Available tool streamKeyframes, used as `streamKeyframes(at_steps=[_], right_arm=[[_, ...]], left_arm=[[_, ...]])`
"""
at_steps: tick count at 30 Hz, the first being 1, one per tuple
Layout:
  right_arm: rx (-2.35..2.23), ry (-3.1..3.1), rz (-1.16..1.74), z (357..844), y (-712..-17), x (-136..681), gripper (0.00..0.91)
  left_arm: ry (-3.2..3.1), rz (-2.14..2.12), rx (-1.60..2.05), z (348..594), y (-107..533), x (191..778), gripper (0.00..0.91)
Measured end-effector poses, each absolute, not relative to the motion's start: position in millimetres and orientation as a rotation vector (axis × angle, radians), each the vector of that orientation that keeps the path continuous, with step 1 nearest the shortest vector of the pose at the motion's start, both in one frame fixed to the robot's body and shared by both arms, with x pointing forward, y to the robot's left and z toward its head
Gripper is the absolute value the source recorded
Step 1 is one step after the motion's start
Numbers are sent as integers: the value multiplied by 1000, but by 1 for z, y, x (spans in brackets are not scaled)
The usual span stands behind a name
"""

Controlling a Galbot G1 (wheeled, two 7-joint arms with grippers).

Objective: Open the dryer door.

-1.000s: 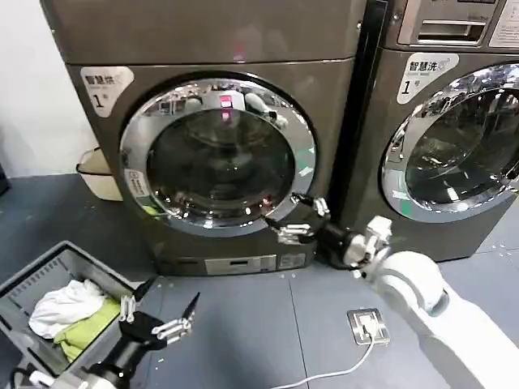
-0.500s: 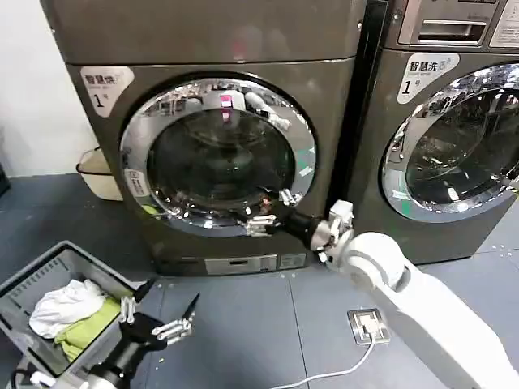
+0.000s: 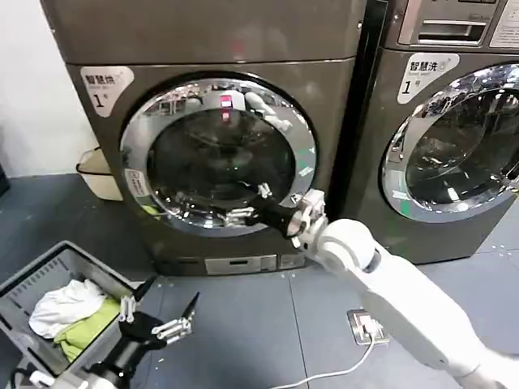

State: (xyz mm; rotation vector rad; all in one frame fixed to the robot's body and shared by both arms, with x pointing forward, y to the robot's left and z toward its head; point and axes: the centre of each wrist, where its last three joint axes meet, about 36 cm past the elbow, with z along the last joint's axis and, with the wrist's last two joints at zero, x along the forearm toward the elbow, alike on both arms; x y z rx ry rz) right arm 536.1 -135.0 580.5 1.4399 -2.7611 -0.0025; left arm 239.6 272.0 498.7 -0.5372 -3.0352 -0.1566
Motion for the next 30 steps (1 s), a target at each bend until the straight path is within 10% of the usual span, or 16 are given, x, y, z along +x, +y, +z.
streamKeyframes(at_steps=[30], right_arm=[[1485, -2705, -13, 579, -56, 555, 907]], left_arm=[[-3043, -153, -538, 498, 272, 242, 907]])
